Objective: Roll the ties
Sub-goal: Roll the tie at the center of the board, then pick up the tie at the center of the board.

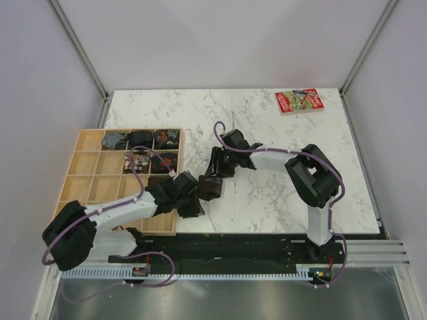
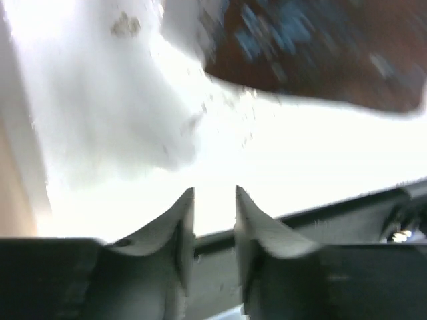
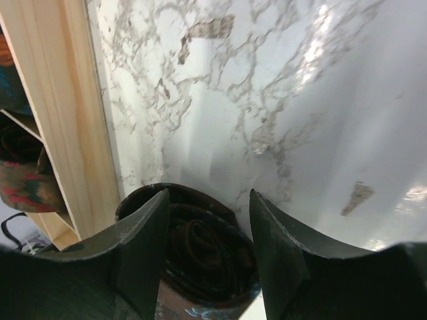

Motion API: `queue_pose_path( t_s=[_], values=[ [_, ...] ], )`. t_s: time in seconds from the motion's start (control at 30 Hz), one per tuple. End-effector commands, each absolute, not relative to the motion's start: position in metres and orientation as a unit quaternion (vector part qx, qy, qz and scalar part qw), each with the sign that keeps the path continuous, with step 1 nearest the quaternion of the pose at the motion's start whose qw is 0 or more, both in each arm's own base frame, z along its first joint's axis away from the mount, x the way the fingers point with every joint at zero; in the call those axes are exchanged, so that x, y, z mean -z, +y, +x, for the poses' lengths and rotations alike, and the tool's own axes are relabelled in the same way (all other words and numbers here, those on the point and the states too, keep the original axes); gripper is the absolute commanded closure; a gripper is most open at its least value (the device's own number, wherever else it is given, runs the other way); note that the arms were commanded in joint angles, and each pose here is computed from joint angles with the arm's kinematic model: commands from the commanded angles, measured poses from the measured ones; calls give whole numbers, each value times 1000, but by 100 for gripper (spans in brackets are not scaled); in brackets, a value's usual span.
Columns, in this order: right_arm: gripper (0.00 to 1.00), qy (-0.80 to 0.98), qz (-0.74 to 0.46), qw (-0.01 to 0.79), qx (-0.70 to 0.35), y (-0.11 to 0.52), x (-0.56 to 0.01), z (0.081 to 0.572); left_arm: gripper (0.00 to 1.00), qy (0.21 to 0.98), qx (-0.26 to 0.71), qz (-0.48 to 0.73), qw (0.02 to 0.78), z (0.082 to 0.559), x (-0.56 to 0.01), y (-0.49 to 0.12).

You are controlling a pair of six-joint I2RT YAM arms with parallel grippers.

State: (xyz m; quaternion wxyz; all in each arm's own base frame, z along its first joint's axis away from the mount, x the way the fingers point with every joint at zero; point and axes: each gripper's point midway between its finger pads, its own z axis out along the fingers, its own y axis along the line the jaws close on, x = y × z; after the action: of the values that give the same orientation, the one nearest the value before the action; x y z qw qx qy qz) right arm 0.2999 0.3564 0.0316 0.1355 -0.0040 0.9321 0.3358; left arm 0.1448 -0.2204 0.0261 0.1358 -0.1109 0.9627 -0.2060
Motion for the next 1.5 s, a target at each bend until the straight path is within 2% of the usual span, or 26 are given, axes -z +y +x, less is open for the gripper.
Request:
queue_pose_path(
  t_s=[0.0,0.03,0.07,0.1,0.17,0.27,0.37,0.47,0.53,0.6,1.0,1.47],
  values=[
    [41,944,-16,149,-293,339,-37,315,57,955,233,-74,165,136,-67,-213],
    [40,944,-14,155,-291,338,-40,319,55,953,235,-56,181,139,-80,-211],
    [40,943,-13,161,-291,335,-45,322,32,950,231,-52,203,146,-90,-208],
    [39,944,-12,162,-289,331,-45,322,17,948,230,-44,217,149,-100,-206],
    [37,941,-11,172,-292,325,-55,324,1,943,226,-18,244,161,-121,-206],
    [33,939,-5,181,-291,309,-62,322,1,943,221,4,248,178,-132,-209],
    [32,939,-2,188,-287,292,-66,313,6,942,227,11,246,197,-137,-212],
    [31,940,2,192,-283,278,-68,299,7,942,239,19,236,213,-134,-213],
    [31,939,7,193,-283,270,-67,289,2,941,255,31,221,221,-129,-216],
    [31,941,10,186,-284,265,-61,278,0,942,257,39,212,225,-125,-217],
    [31,933,21,176,-314,269,-51,267,1,942,282,31,180,238,-102,-227],
    [31,935,31,157,-316,263,-25,251,13,954,265,13,143,239,-47,-227]
  ],
)
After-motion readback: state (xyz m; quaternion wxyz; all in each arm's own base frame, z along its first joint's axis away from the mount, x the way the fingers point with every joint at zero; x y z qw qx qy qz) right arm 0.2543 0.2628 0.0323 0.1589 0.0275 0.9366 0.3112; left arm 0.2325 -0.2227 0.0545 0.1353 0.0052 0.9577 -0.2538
